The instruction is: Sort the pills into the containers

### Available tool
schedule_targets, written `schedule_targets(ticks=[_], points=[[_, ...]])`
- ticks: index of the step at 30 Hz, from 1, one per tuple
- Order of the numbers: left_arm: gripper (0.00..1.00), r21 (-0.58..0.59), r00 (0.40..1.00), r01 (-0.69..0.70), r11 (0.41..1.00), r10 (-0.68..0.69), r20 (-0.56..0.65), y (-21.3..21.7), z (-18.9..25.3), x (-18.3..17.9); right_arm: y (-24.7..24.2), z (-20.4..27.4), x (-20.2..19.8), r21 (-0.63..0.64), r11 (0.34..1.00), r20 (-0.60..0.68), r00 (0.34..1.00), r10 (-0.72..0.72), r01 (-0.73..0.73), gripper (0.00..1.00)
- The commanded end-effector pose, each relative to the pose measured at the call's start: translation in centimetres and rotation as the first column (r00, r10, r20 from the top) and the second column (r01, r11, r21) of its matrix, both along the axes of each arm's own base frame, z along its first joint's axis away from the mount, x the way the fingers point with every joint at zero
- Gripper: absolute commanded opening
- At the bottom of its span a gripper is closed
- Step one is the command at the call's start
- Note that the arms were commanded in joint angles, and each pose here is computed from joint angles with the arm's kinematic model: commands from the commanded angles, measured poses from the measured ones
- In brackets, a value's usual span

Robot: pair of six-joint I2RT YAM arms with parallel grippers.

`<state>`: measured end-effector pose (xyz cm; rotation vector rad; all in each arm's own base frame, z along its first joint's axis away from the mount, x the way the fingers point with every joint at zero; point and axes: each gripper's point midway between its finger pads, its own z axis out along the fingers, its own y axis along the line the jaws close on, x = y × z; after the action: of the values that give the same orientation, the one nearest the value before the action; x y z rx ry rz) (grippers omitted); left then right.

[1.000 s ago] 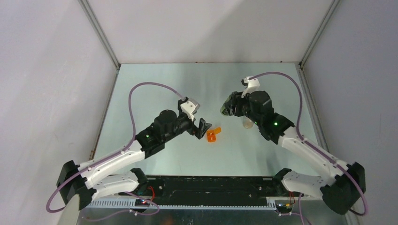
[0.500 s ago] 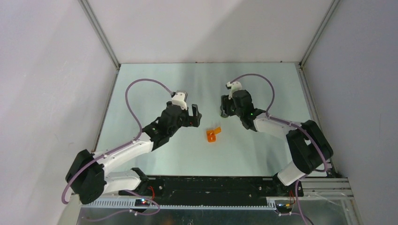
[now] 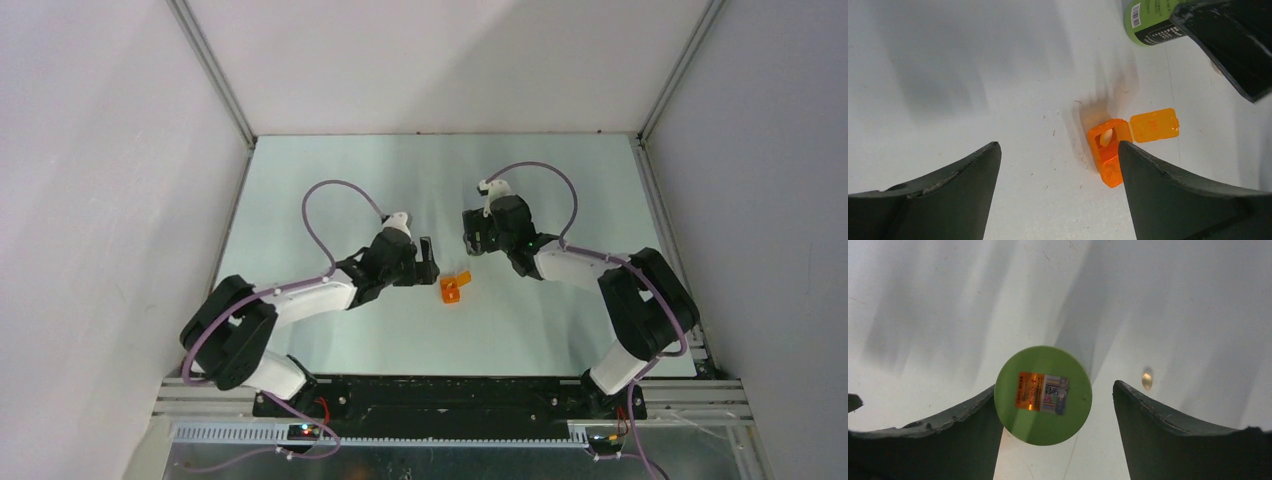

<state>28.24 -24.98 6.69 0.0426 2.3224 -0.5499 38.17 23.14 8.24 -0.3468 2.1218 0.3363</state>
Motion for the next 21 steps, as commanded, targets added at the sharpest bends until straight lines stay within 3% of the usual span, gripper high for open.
schedule_targets(ticks=[1,6,13,17,21], points=[[0.93,-0.063,0.999,-0.024,0.998,0.022,-0.038,-1.9,1.0,0.7,-0.4,4.3,0.4,0.032,0.999,0.050,0.998,-0.045,0.043,0.81],[0.94,-0.020,0.995,-0.047,0.999,0.045,-0.090,-2.0,-0.1,-0.1,-1.5,6.7,-2.9,0.080,0.995,-0.021,0.998,-0.052,0.053,0.80],[0.99,0.027,0.996,-0.067,0.997,0.069,-0.056,-3.0,1.2,-0.6,-4.6,6.8,-8.7,0.169,0.961,-0.191,0.964,-0.187,0.220,0.76],[0.99,0.119,0.995,-0.093,0.989,0.097,-0.025,-4.0,1.2,-0.9,-6.7,4.9,-12.7,0.125,0.956,-0.290,0.931,-0.220,0.265,0.74],[0.99,0.132,0.992,-0.112,0.985,0.118,-0.037,-5.5,0.6,-1.2,-9.4,4.4,-15.3,0.099,0.944,-0.288,0.917,-0.275,0.314,0.77]])
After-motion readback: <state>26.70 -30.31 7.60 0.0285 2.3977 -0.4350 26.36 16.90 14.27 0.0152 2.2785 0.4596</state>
